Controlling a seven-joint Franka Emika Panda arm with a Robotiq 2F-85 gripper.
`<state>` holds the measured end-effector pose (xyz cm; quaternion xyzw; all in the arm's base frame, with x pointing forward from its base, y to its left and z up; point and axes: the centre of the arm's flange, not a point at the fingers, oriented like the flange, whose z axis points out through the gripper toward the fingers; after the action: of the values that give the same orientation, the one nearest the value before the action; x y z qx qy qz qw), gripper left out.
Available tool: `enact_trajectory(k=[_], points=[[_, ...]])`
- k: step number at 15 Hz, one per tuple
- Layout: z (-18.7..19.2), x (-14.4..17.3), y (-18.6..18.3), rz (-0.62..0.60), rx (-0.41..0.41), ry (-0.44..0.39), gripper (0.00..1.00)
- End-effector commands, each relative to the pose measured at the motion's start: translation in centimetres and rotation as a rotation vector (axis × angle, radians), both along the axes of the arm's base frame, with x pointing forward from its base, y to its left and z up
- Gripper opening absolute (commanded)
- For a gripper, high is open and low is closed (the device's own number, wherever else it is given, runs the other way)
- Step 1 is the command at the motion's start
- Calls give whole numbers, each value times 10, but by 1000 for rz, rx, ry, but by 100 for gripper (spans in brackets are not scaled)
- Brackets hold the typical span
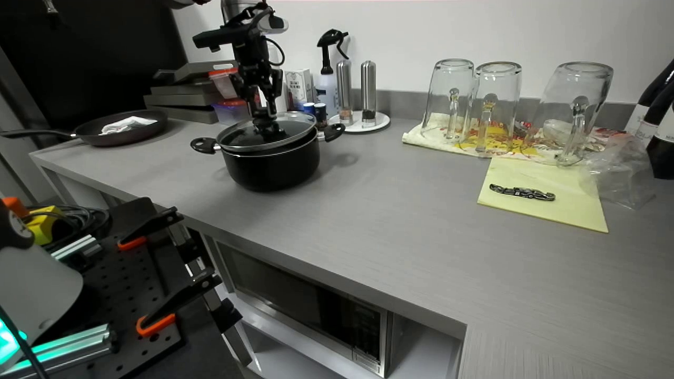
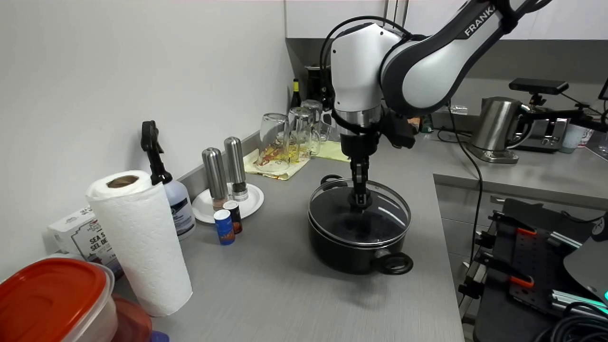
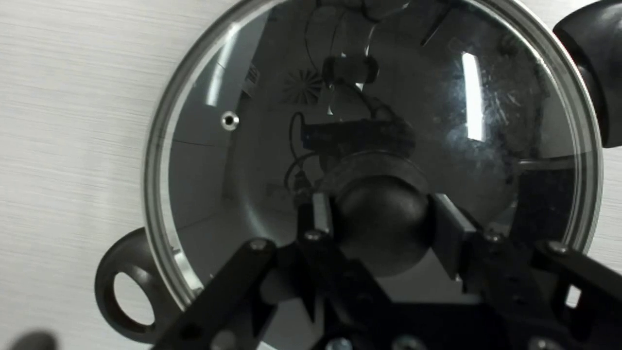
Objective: Put the lid on the pot
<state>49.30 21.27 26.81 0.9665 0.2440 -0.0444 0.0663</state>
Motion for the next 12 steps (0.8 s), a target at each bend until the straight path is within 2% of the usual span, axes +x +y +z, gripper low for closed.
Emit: enact_trajectory(k=[1, 12], points=[[8, 7, 7, 15, 22, -8, 26], [-4, 11, 0, 9, 33, 15, 26]])
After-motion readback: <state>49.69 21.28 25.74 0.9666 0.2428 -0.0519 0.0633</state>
